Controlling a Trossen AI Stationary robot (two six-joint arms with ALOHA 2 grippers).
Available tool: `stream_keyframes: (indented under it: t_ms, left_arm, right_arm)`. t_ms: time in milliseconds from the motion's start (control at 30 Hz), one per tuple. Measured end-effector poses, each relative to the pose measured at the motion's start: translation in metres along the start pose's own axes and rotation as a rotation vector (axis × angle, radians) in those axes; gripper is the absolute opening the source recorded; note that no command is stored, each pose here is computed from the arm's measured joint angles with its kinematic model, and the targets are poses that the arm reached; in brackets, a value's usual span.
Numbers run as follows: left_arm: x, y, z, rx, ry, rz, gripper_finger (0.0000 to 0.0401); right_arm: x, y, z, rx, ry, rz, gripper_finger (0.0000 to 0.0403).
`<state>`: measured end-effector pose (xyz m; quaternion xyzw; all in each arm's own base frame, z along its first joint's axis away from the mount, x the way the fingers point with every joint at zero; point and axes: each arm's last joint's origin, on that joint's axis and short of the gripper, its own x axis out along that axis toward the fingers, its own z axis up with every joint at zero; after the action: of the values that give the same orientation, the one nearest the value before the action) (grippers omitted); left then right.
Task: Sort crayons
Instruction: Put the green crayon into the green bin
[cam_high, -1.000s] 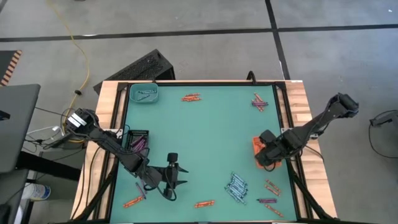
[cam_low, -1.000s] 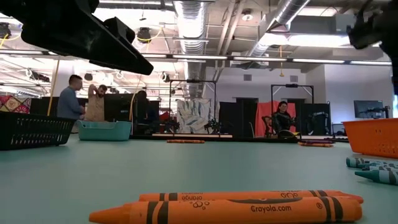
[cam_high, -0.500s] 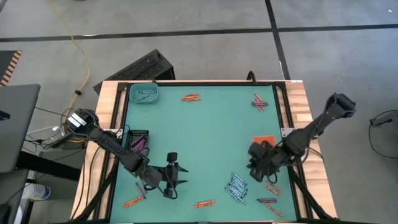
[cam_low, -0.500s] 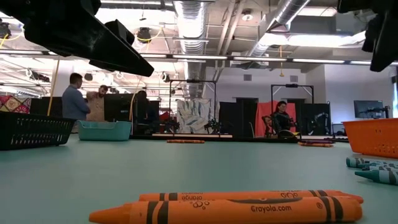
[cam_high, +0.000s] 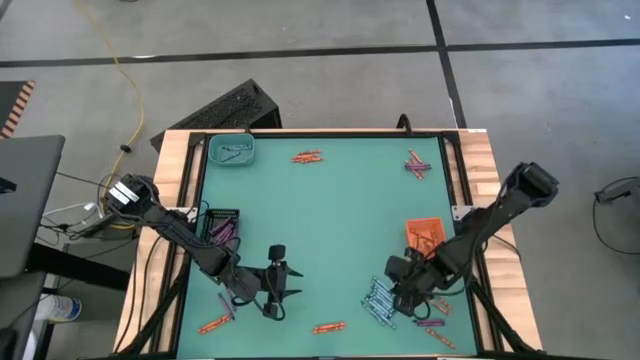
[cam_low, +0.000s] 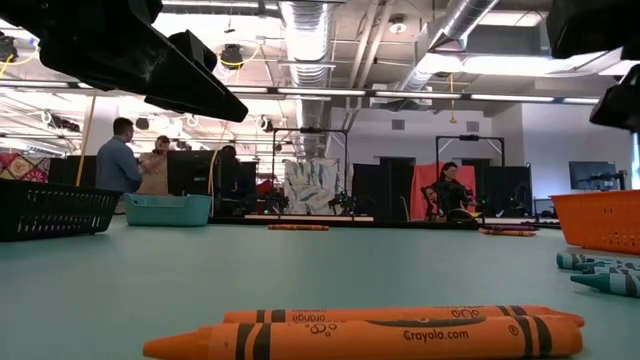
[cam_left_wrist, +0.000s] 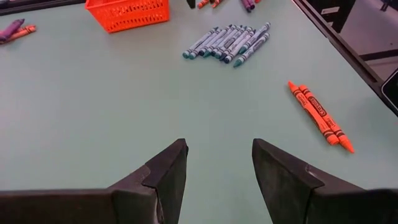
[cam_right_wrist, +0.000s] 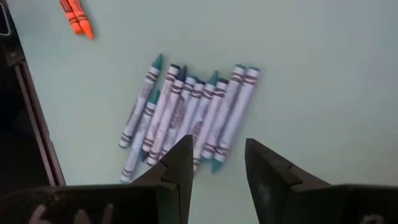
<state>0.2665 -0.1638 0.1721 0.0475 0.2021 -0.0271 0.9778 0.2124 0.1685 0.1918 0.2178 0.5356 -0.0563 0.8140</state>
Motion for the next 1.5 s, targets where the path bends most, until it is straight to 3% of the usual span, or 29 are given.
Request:
stream_keyframes:
  t_ms: [633, 1133, 1500]
  left_arm:
    - [0.000, 0.000, 0.002, 0.010, -0.016, 0.001, 0.0171]
    - [0.000, 0.000, 0.002, 0.008, -0.019, 0.002, 0.0171]
    - [0.000, 0.000, 0.002, 0.008, -0.019, 0.002, 0.0171]
  right_arm:
    - [0.044, -0.002, -0.006, -0.021, 0.061, -0.123, 0.0136]
    - [0.045, -0.007, -0.005, -0.018, 0.060, -0.178, 0.0136]
    - [0.054, -0.011, -0.004, -0.026, 0.057, -0.228, 0.0112]
